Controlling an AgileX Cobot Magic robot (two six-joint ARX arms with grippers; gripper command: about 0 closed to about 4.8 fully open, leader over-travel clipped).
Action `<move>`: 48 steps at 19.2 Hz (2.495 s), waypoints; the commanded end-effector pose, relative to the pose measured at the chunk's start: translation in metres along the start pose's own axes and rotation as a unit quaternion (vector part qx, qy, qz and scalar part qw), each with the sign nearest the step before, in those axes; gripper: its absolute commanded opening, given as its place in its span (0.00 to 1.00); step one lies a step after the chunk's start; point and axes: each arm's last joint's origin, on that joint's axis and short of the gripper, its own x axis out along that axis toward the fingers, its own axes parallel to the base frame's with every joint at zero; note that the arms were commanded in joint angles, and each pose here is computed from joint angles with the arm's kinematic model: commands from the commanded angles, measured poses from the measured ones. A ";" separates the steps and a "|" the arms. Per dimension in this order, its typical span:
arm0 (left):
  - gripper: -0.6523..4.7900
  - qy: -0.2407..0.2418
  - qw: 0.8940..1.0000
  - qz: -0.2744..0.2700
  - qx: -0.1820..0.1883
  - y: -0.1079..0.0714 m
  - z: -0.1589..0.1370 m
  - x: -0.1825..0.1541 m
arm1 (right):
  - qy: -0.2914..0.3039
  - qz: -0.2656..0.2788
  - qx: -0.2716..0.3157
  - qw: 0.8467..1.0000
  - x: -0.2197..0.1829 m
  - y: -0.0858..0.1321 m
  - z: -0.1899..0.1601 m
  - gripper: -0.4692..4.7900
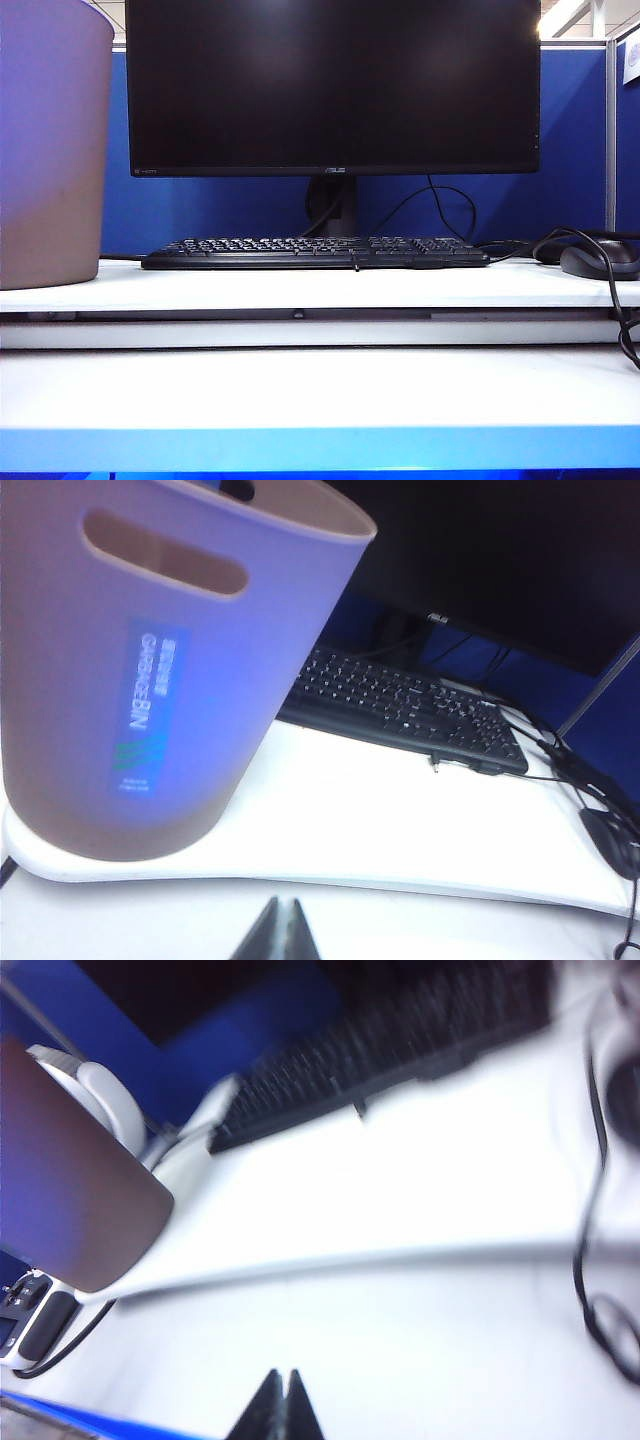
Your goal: Pick up all paper balls from the table and place them in the pink trash can.
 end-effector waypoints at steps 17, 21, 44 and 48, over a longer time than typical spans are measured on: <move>0.11 -0.076 0.980 -0.180 0.023 0.016 -0.033 0.061 | -0.011 0.008 -0.001 1.000 -0.001 0.003 0.003 0.08; 0.11 -0.088 0.990 -0.093 0.059 0.027 -0.046 0.071 | -0.011 0.008 -0.001 1.000 -0.001 0.003 0.003 0.08; 0.11 -0.100 0.985 -0.012 0.139 0.039 -0.061 0.081 | -0.011 0.008 -0.001 1.000 -0.001 0.003 0.003 0.08; 0.11 -0.074 0.981 0.038 0.177 0.049 -0.078 0.089 | -0.011 0.008 -0.001 1.000 -0.001 0.003 0.003 0.08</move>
